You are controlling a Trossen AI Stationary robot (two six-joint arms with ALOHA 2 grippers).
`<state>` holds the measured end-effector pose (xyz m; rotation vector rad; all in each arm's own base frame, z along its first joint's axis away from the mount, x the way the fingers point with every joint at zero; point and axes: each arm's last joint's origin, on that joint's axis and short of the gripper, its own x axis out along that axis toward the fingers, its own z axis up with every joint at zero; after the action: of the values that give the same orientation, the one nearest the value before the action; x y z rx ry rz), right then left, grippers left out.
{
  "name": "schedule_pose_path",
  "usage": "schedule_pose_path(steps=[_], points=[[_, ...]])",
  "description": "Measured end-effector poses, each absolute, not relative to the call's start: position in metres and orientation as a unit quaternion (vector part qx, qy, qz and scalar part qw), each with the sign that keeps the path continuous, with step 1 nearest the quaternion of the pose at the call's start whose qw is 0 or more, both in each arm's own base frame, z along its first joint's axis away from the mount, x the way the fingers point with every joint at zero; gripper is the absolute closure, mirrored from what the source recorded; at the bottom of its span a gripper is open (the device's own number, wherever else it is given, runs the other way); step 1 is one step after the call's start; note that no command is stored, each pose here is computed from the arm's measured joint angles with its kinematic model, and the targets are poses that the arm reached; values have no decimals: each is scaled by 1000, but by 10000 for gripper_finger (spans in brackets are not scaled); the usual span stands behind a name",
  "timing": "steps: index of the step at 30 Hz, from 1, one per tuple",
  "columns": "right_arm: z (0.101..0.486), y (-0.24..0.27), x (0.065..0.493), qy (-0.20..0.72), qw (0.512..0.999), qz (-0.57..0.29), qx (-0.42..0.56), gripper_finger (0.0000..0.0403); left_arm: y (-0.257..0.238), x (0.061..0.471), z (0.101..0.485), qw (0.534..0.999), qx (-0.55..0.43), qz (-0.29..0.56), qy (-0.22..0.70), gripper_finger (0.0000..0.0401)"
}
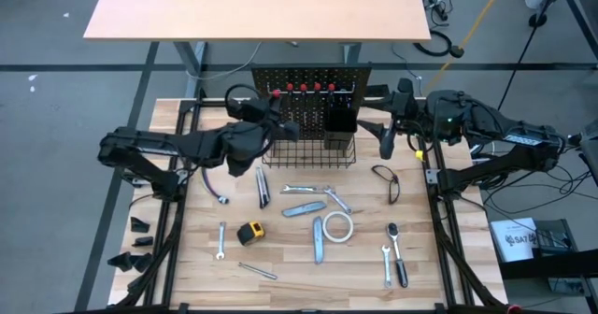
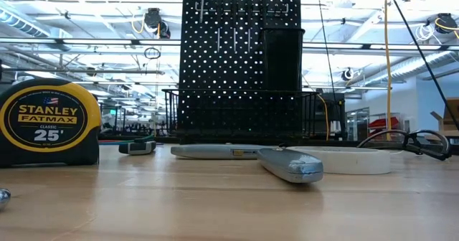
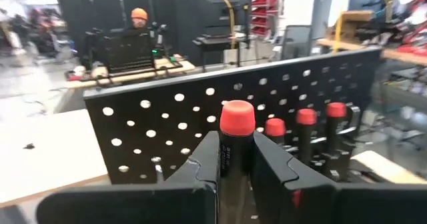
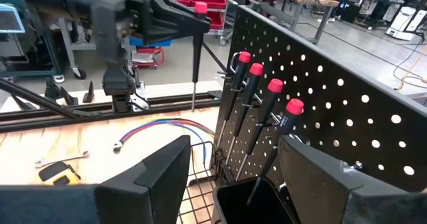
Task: Hang tools onto peg board
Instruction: Hang the nut driver onto the pegboard
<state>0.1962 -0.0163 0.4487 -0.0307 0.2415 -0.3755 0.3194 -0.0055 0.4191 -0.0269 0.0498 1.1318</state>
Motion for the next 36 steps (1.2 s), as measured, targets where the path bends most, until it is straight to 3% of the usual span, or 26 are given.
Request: schedule_pose_path(steps=[17, 36], points=[[448, -16, 196, 122, 975, -185, -21, 179, 20, 325, 416, 818, -15, 575, 19, 357], [448, -16, 196, 123, 975, -185, -29, 179, 33, 327, 421, 820, 3, 573, 12, 357]])
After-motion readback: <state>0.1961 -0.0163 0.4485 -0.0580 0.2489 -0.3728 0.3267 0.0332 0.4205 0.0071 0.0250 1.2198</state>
